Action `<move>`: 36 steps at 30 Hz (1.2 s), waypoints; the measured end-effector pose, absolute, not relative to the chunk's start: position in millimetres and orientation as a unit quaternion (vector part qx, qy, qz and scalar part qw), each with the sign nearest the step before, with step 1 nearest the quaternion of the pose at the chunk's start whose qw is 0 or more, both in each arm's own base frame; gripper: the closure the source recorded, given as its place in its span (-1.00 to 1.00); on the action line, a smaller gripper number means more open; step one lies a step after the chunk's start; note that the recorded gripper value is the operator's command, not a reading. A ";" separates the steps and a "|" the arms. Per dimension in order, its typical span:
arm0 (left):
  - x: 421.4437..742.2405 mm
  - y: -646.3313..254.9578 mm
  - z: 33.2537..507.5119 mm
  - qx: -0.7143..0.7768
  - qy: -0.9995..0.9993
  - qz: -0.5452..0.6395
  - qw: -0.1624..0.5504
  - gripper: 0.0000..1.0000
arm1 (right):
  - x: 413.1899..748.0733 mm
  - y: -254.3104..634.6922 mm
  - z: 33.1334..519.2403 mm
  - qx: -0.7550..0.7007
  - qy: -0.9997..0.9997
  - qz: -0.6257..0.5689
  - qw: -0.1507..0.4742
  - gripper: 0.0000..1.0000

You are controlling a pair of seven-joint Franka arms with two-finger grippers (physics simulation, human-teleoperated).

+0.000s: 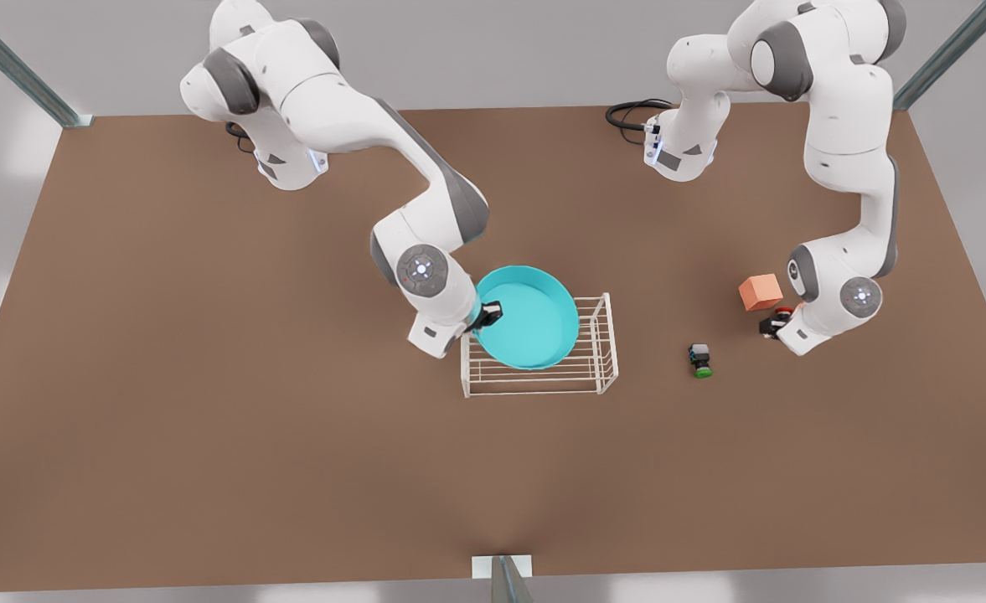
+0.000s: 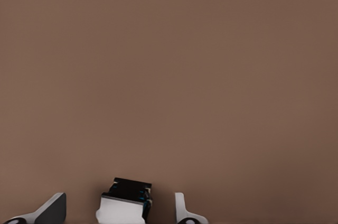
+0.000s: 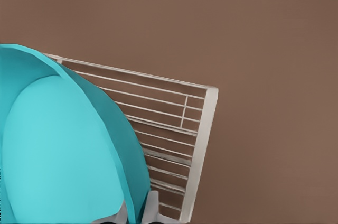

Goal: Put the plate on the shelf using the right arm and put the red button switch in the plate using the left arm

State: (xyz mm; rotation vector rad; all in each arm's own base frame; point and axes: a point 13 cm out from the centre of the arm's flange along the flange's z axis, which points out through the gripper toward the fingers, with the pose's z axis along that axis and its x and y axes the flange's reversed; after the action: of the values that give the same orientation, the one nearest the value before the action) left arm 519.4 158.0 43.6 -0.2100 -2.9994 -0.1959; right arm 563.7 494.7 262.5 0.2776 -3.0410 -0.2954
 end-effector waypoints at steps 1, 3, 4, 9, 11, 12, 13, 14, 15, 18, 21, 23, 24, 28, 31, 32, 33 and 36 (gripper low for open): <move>519.7 158.1 43.0 -0.071 -0.993 -0.065 0.063 -1.00 | 565.6 499.3 256.3 0.076 -0.992 -0.097 0.032 0.69; 519.7 158.3 41.2 -0.073 -0.993 -0.066 0.062 -1.00 | 571.2 504.3 252.3 0.047 -0.993 -0.102 0.022 0.62; 519.7 158.5 40.2 -0.074 -0.993 -0.066 0.062 -0.91 | 573.8 505.7 252.3 0.034 -0.994 -0.104 0.018 0.59; 522.1 158.3 40.0 -0.079 -0.993 -0.067 0.058 -0.60 | 583.4 503.2 252.3 -0.025 -0.995 -0.097 0.003 -1.00; 522.2 158.1 39.9 -0.080 -0.993 -0.067 0.057 -0.56 | 586.6 500.9 253.8 -0.047 -0.994 -0.096 0.000 -1.00; 522.4 158.1 39.9 -0.081 -0.993 -0.067 0.057 -0.35 | 590.3 498.9 266.3 -0.059 -0.993 -0.103 -0.006 -1.00; 522.5 158.1 39.9 -0.081 -0.993 -0.068 0.057 -0.22 | 595.8 495.2 294.7 -0.071 -0.990 -0.117 -0.017 -1.00; 522.7 158.1 40.0 -0.081 -0.993 -0.068 0.057 -0.18 | 601.7 487.3 330.8 -0.084 -0.987 -0.135 -0.029 -1.00; 523.0 157.9 40.0 -0.082 -0.993 -0.067 0.056 -0.10 | 607.6 472.1 375.2 -0.098 -0.982 -0.155 -0.040 -1.00; 523.8 157.4 40.3 -0.083 -0.993 -0.068 0.055 -0.01 | 627.4 354.4 494.1 -0.162 -0.967 -0.191 -0.042 -1.00; 524.3 157.6 40.5 -0.084 -0.993 -0.068 0.055 0.08 | 662.0 153.1 467.1 -0.239 -0.965 -0.106 -0.009 -1.00; 524.5 157.7 40.6 -0.084 -0.993 -0.069 0.055 0.09 | 659.8 79.4 433.8 -0.242 -0.969 -0.045 0.021 -1.00; 525.3 158.0 41.8 -0.084 -0.993 -0.069 0.054 0.09 | 654.6 63.2 425.5 -0.233 -0.972 -0.026 0.034 -1.00; 529.5 164.3 49.7 -0.083 -0.993 -0.071 0.048 0.10 | 630.3 19.7 410.1 -0.191 -0.978 0.001 0.089 -1.00; 534.8 172.2 62.8 -0.079 -0.994 -0.072 0.040 0.10 | 618.4 6.8 406.5 -0.159 -0.981 -0.002 0.115 -1.00; 541.4 172.8 74.7 -0.079 -0.994 -0.072 0.033 0.10 | 615.5 6.0 406.1 -0.147 -0.982 -0.004 0.122 -1.00; 548.5 173.3 87.4 -0.079 -0.994 -0.071 0.027 0.10 | 613.0 4.7 405.4 -0.136 -0.982 -0.007 0.127 -1.00; 577.3 168.8 134.5 -0.077 -0.995 -0.066 0.007 0.10 | 607.6 4.8 405.1 -0.104 -0.985 -0.012 0.137 -1.00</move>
State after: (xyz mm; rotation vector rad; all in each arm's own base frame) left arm 577.3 168.8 134.5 -0.2411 -3.1111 -0.2066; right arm 607.6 4.8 405.1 -0.3019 -2.8499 -0.0350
